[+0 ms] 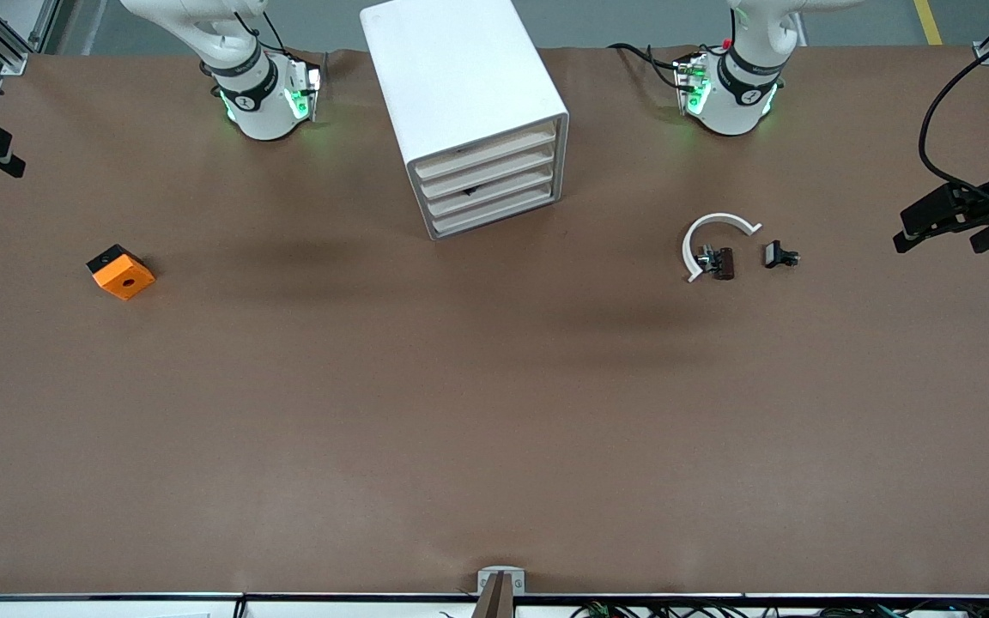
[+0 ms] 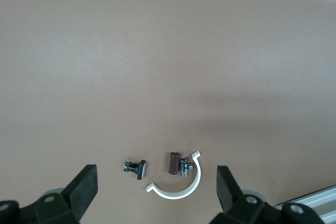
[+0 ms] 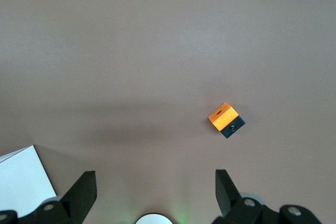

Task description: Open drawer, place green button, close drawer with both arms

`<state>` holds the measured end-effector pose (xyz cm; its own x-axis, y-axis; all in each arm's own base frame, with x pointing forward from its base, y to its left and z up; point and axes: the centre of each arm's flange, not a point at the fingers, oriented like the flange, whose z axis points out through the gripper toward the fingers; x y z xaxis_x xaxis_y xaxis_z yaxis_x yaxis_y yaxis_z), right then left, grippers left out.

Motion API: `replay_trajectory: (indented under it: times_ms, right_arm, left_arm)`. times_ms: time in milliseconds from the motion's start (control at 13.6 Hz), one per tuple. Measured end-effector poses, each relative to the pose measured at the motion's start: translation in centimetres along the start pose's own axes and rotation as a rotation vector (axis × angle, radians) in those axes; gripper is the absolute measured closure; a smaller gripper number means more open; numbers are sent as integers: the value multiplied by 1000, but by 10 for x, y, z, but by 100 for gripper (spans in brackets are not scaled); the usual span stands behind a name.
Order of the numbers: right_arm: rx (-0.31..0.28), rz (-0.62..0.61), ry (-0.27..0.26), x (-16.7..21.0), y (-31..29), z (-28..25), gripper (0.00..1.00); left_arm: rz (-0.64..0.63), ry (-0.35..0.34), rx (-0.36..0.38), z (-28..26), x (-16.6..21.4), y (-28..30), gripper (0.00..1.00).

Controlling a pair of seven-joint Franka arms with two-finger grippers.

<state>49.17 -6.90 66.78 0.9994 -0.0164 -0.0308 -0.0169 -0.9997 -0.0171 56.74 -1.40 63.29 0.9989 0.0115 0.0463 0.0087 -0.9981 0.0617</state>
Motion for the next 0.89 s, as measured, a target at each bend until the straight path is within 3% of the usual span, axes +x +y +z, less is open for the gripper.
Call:
replay_trajectory:
  times_ms: [443, 664, 886]
  right_arm:
    - [-1, -2, 4, 0, -1, 0, 0]
    - [-5, -2, 4, 0, -1, 0, 0]
    - [-9, -3, 3, 0, -1, 0, 0]
  left_arm:
    - [0, -90, 2, 8, -10, 0, 0]
    - [0, -94, 8, 8, -10, -1, 0]
    - [3, -96, 66, 9, -10, -5, 0]
